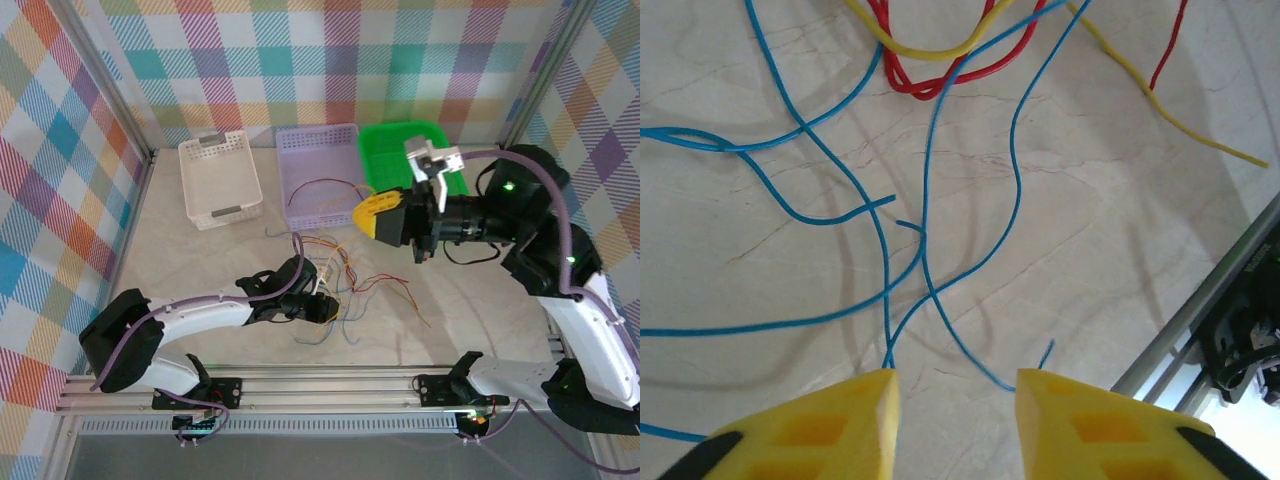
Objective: Untangle the cables
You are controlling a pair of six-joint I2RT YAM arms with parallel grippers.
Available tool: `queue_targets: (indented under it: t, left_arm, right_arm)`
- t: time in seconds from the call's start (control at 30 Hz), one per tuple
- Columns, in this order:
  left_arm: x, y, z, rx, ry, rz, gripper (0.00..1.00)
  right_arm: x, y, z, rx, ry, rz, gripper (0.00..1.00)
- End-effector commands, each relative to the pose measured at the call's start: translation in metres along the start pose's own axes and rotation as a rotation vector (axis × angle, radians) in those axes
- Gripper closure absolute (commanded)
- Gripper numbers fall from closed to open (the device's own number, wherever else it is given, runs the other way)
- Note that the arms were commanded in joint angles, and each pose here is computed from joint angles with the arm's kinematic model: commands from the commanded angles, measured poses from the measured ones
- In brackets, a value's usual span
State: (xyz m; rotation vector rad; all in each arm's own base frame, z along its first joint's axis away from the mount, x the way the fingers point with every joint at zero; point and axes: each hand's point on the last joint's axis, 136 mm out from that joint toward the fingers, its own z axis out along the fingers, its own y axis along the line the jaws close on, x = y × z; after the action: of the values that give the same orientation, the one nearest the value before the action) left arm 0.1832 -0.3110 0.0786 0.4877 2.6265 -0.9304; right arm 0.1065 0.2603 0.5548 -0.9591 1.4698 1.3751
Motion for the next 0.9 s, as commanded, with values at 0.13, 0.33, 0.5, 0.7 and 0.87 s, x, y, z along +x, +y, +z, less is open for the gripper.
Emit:
queue_targets:
  t: [0.13, 0.33, 0.5, 0.7, 0.87]
  left_arm:
    - [-0.002, 0.007, 0.006, -0.044, -0.012, 0.033, 0.76]
    - [-0.001, 0.011, 0.001, -0.069, -0.017, 0.026, 0.78]
    - [-0.001, 0.01, -0.02, -0.065, -0.068, 0.027, 0.78]
    - [0.004, 0.008, -0.043, -0.043, -0.116, 0.021, 0.74]
    - [0.012, 0.017, -0.058, -0.048, -0.162, -0.007, 0.67]
  right_arm:
    - [-0.019, -0.052, -0.021, 0.369, -0.027, -0.111, 1.0]
    - [-0.029, -0.138, -0.041, 0.62, -0.016, -0.019, 1.0]
    - [-0.045, -0.211, -0.066, 0.698, -0.083, 0.109, 1.0]
    - [-0.045, -0.316, -0.102, 0.796, -0.12, 0.305, 1.0]
    - [-0.03, -0.38, -0.12, 0.868, -0.129, 0.365, 1.0]
